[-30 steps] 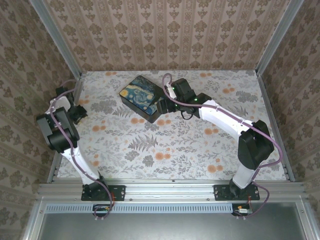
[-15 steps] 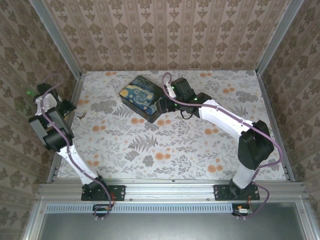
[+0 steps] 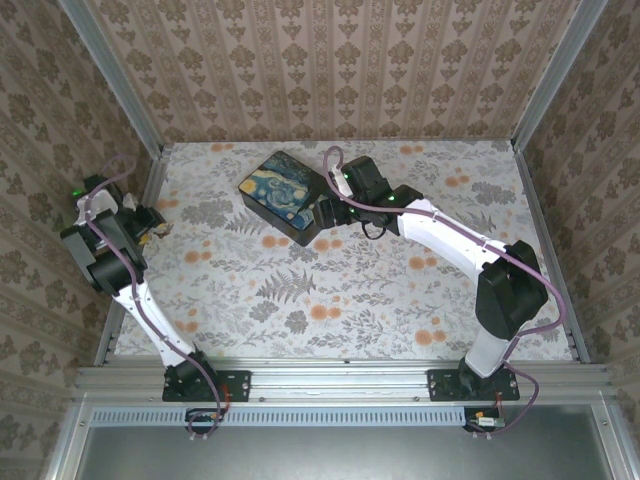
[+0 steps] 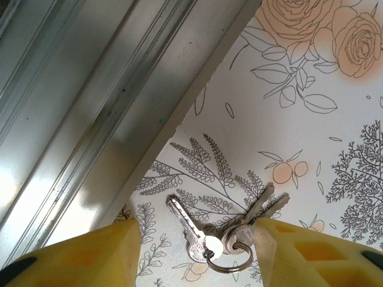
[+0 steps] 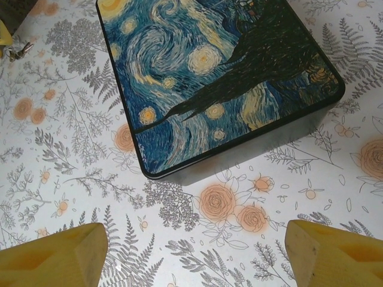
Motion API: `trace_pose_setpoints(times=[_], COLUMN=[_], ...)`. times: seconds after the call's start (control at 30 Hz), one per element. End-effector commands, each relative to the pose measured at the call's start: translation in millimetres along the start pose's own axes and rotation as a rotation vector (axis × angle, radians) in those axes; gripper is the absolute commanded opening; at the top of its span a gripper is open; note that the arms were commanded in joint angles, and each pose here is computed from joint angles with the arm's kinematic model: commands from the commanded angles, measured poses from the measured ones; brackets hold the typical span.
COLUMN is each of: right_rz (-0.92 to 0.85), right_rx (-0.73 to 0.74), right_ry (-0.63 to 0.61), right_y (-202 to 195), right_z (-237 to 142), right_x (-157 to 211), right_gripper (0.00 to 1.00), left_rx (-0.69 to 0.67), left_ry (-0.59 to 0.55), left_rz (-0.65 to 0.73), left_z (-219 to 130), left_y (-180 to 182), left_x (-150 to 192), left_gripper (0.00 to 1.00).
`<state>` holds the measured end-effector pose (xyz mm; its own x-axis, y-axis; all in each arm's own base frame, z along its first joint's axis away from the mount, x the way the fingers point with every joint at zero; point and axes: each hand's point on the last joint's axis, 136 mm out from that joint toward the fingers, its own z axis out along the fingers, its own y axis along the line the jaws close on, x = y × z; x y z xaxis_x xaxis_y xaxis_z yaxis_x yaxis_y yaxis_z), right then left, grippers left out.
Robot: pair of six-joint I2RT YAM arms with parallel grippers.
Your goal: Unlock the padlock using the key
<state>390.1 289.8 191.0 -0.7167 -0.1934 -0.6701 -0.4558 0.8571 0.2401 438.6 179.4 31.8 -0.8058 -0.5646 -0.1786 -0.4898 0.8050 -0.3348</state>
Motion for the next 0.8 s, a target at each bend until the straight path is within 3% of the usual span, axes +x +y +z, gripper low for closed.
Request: trace_pose_setpoints(times=[0.0, 0.43, 0.77], right_rz=[-0.03, -0.054, -0.076], right_rx=[-0.014, -0.016, 0.0], right_ry=[0.027, 0.026, 0.018], right_y=[5.6, 7.3, 3.6], right_z=[-4.7, -9.2, -16.5], right_x=[1.4, -2.7, -1.8], right_gripper=[0.79, 0.79, 0.79], left_rx=[0.012, -0.038, -0.045], left_ry=[0.059, 0.132, 0.172], left_rz=[0.005, 0.036, 0.077], left_z=[4.8, 15.1, 13.4], left_y=[0.0, -15.3, -40.8], left_x=[12.2, 45.0, 76.9], left_gripper=[0.51, 0.3, 0.27])
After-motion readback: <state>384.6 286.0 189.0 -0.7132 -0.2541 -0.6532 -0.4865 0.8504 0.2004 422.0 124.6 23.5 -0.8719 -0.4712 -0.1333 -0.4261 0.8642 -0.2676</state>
